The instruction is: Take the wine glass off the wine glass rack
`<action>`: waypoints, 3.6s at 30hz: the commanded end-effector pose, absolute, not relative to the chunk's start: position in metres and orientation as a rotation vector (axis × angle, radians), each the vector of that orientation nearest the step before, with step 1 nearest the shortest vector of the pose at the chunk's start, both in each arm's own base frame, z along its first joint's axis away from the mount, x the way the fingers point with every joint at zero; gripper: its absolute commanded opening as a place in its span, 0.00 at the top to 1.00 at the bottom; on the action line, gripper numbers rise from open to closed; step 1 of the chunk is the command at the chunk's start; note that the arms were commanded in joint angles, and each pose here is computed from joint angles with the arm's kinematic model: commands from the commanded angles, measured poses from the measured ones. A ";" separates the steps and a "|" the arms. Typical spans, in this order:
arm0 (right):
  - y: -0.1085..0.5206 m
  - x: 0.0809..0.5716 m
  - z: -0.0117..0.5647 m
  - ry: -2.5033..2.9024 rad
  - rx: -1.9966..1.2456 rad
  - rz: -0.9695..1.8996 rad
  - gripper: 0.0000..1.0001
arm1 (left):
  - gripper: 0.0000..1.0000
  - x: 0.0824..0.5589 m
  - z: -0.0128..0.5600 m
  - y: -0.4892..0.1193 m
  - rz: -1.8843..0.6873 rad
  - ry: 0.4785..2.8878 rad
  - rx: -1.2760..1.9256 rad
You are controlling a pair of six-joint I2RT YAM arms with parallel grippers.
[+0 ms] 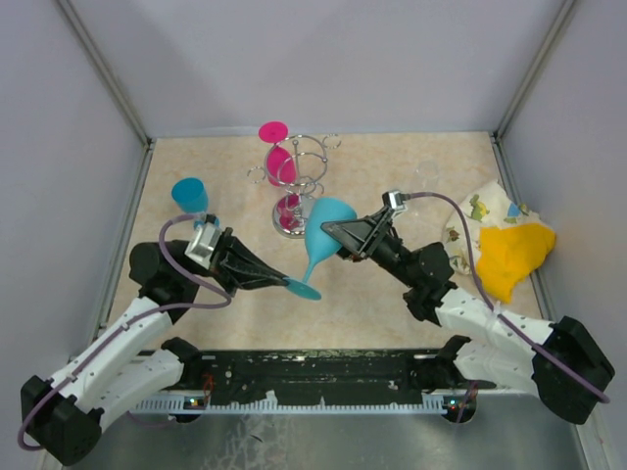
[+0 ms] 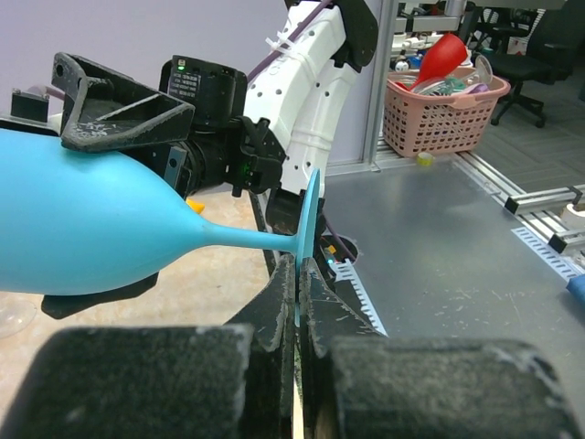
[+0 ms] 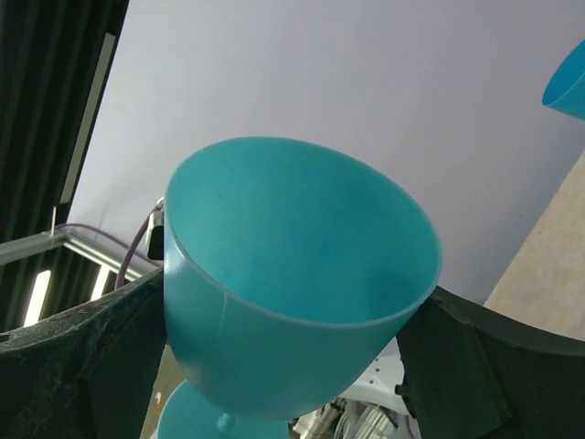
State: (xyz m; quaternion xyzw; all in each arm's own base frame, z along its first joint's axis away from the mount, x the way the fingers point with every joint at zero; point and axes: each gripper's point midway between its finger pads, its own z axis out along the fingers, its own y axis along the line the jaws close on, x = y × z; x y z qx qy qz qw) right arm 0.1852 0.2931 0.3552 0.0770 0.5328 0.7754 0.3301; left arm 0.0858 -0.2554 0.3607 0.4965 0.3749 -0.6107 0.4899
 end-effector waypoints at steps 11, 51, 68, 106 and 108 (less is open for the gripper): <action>0.276 0.180 0.390 1.283 0.103 1.979 0.19 | 0.35 0.087 0.364 -0.258 -1.501 0.981 1.199; 0.079 0.350 0.218 1.492 0.269 -0.271 0.29 | 0.00 0.122 0.384 -0.250 -1.262 1.022 0.966; 0.101 0.375 0.188 1.343 0.198 -0.425 0.25 | 0.00 0.130 0.396 -0.251 -1.244 1.011 0.939; 0.113 0.370 0.177 1.416 0.214 -0.323 0.01 | 0.00 0.157 0.395 -0.235 -1.078 1.119 0.776; 0.111 0.364 0.187 1.417 0.228 -0.289 0.01 | 0.00 0.163 0.392 -0.233 -1.066 1.136 0.750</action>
